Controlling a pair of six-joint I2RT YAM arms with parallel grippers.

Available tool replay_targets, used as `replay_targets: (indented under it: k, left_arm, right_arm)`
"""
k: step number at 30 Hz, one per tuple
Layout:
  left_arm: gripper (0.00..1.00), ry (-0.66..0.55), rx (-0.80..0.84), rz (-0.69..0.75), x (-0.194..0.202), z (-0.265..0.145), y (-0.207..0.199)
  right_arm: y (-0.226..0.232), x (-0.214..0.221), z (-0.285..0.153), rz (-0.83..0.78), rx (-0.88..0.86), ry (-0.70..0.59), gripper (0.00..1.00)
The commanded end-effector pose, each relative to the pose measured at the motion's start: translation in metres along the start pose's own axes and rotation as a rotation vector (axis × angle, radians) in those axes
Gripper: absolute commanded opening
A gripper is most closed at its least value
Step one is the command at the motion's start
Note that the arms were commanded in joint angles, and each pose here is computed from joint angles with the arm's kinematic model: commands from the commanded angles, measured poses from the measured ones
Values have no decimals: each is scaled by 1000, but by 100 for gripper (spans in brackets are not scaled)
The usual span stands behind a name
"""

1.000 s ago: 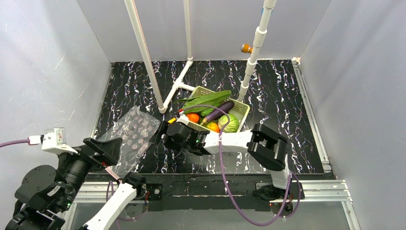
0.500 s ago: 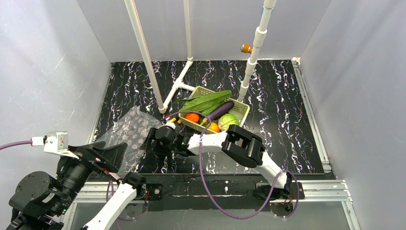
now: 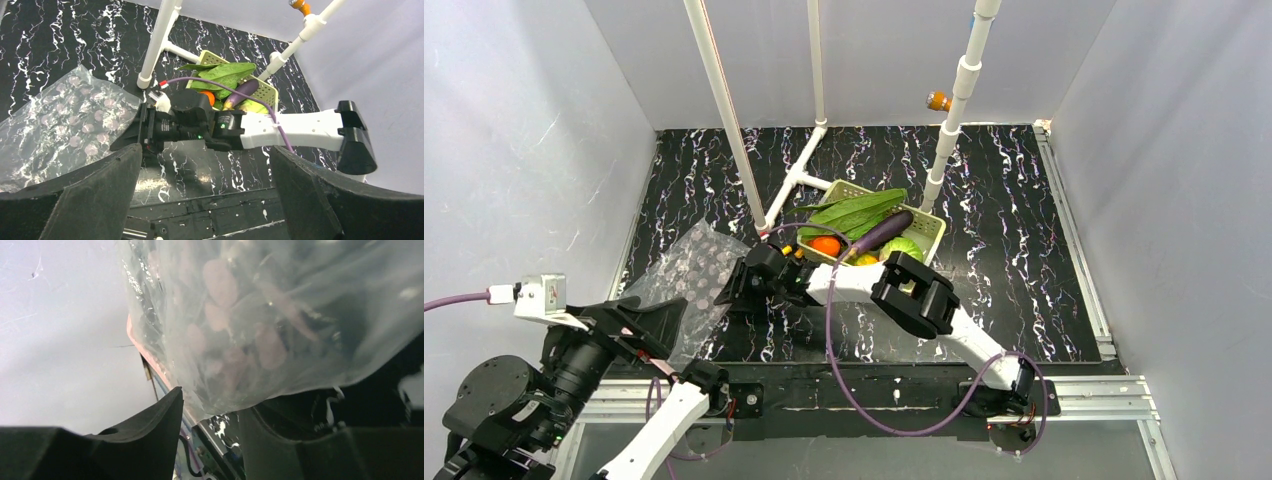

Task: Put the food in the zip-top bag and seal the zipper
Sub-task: Pick up the zipper food storage bag at the center of the board, then open the zipper of the food storage bag at the center of the board.

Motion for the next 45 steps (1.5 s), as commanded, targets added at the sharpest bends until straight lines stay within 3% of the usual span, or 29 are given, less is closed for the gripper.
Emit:
replay_targets:
  k: [1, 3, 6, 9, 13, 20, 28, 31, 33, 40, 43, 45]
  left_arm:
    - [99, 51, -31, 33, -4, 11, -3]
    - [100, 55, -37, 37, -4, 13, -3]
    - [99, 69, -45, 51, -3, 16, -2]
    - [99, 105, -58, 73, 1, 16, 0]
    - [99, 164, -89, 101, 12, 22, 7]
    - [99, 293, -94, 97, 44, 45, 14]
    - [99, 460, 110, 126, 78, 79, -4]
    - [99, 718, 386, 106, 109, 91, -35]
    - [99, 840, 486, 56, 122, 100, -46]
    - [99, 718, 432, 192, 151, 134, -20]
    - [99, 740, 284, 392, 171, 155, 1]
    - [100, 683, 204, 593, 177, 164, 9]
  right_arm:
    - [23, -7, -1, -18, -49, 51, 34]
    - [23, -8, -1, -32, -61, 51, 15]
    - [33, -11, -8, -109, -115, 50, 1]
    - [53, -17, -41, -320, -154, 34, 1]
    - [65, -30, -90, -484, -176, 31, 1]
    - [51, -46, -168, -660, -131, 84, 1]
    - [57, -84, -265, -622, -234, 161, 1]
    - [54, -95, -294, -616, -248, 181, 1]
    - [51, -101, -304, -604, -241, 182, 1]
    - [40, -122, -310, -442, -252, 186, 1]
    - [41, -133, -310, -382, -265, 170, 1]
    - [40, -142, -309, -352, -261, 152, 1]
Point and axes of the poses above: each gripper's point midway between its finger pads, its own z axis out along the fingers, its own y axis along the line the jaws close on, x = y × z, the point moved 4 cm from there along -z, back along the fingers, and after that the axes turned 10 degrees about -z, right-handed, at the moved point
